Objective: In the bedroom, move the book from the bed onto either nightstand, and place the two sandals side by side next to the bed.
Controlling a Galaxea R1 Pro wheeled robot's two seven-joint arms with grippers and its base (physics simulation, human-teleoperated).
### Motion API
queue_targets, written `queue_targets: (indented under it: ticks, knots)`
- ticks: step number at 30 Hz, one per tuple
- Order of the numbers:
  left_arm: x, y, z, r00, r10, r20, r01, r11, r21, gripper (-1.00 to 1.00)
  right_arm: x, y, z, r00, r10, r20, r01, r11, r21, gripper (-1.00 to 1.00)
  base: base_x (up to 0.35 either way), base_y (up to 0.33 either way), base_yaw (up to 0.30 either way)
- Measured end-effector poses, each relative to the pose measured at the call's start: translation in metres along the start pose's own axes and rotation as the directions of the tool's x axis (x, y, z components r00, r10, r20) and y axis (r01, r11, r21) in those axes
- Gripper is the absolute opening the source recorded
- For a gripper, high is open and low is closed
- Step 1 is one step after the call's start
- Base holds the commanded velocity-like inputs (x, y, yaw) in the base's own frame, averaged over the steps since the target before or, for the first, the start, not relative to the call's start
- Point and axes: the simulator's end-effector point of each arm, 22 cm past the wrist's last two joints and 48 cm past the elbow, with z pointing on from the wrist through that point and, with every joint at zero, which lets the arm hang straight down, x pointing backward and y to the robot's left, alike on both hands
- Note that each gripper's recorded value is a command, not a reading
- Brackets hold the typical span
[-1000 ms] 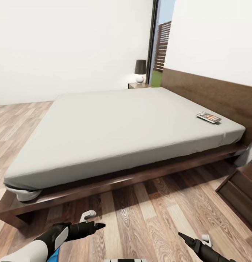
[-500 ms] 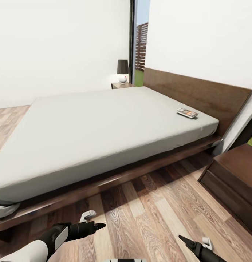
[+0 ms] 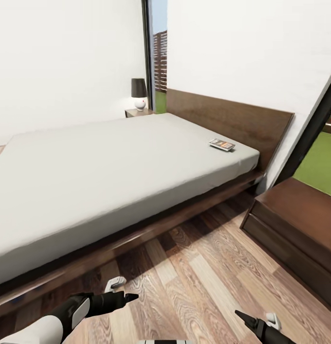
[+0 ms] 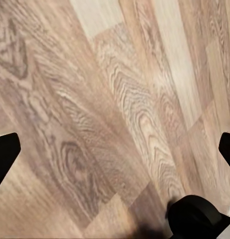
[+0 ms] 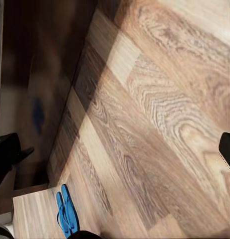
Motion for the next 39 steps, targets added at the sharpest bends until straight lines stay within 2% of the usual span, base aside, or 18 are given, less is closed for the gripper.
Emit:
queue_targets:
  ticks: [24, 39]
  knots:
    - [0.0007, 0.0003, 0.0, 1.0, -0.001, -0.001, 0.001, 1.0, -0.001, 1.0, 0.0006, 0.0002, 0.0004, 1.0, 0.0, -0.001, 0.0, 1.0, 0.0, 1.0, 0.0, 0.0, -0.238]
    - [0.0014, -0.0003, 0.0006, 1.0, -0.002, -0.002, 0.002, 1.0, 0.001, 1.0, 0.002, 0.0016, 0.002, 1.0, 0.003, -0.002, -0.003, 1.0, -0.004, 1.0, 0.0, 0.0, -0.107]
